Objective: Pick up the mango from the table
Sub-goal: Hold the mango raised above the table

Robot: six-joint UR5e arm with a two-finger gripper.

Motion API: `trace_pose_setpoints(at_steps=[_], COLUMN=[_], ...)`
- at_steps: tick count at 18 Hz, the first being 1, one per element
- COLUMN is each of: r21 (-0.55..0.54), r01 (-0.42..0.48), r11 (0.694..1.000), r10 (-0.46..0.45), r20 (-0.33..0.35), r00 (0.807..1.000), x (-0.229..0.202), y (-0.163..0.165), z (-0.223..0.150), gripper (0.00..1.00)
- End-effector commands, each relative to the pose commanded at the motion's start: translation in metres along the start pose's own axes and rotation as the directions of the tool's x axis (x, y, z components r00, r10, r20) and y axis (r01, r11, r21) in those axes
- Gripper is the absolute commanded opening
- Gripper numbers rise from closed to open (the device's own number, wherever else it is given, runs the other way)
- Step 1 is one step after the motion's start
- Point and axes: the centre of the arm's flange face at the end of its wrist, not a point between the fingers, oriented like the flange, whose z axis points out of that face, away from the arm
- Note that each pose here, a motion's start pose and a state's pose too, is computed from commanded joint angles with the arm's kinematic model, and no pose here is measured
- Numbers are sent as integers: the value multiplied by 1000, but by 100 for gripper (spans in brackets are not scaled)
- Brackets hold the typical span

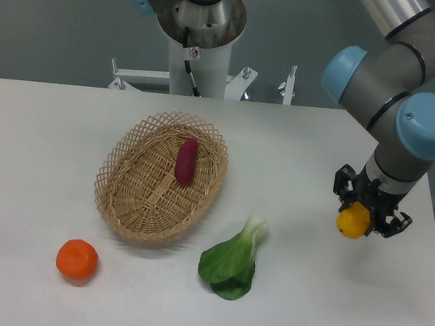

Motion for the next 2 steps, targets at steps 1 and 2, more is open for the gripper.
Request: trace_pose_setpoints(at_steps=[1, 2], r21=[0, 0], r01=[0, 2], r11=[1000, 1000], r10=[0, -2], r20=[0, -2], r00=[1000, 1000], x=[0, 0], y=[0, 0], z=[0, 1], gripper=[63, 63])
